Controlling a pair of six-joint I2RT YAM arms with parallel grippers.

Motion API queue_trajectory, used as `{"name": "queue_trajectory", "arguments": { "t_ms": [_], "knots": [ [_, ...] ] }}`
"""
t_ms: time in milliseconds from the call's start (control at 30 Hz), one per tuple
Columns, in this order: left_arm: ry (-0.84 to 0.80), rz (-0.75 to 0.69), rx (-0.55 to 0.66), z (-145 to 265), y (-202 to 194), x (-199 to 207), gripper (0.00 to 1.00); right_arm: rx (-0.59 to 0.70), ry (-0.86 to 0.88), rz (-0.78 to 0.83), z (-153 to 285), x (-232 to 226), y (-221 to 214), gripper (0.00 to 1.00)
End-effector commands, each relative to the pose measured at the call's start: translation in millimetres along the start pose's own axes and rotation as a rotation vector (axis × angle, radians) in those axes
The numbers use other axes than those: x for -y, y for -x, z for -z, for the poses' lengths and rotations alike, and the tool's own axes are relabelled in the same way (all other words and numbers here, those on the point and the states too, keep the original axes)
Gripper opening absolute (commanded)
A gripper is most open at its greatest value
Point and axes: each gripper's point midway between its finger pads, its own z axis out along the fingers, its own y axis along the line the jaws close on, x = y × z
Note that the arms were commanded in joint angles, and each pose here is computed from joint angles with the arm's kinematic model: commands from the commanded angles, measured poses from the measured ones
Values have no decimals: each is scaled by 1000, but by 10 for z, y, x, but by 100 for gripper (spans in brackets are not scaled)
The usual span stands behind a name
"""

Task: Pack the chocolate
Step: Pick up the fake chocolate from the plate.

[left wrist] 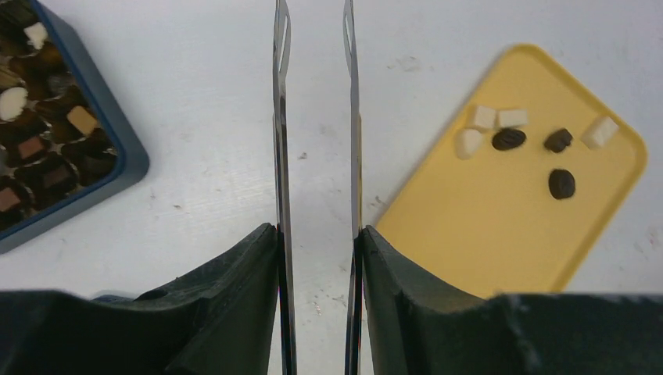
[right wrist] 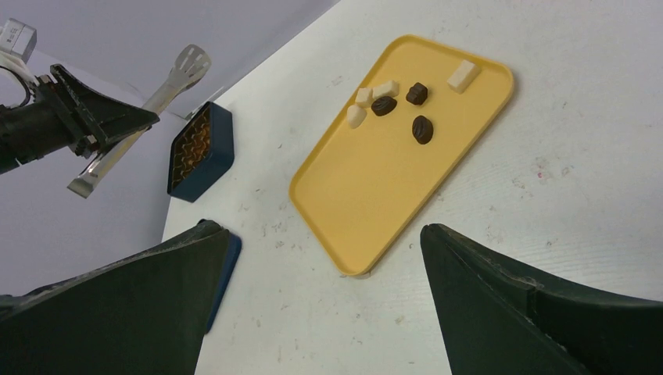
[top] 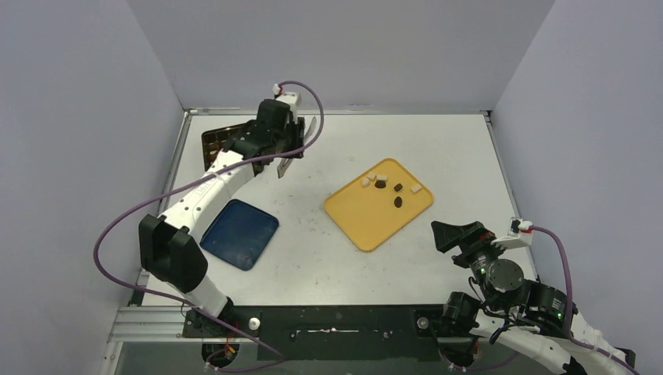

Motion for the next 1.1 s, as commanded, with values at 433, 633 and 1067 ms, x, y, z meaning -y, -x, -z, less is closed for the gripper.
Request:
{"name": "queue_trajectory", "arguments": {
  "t_ms": [433,633,1067],
  "knots": [
    [-310,-172,34,424,-1017,1939,38,13,-15,-10,2,1,47,100],
    [-343,-218,18,335,-1325,2314,38,19,-20,-12,4,11,61,100],
    [-364,-247,-32,-56,-1657,2625,41,17,-8,-18,15,2,64,100]
  ]
}}
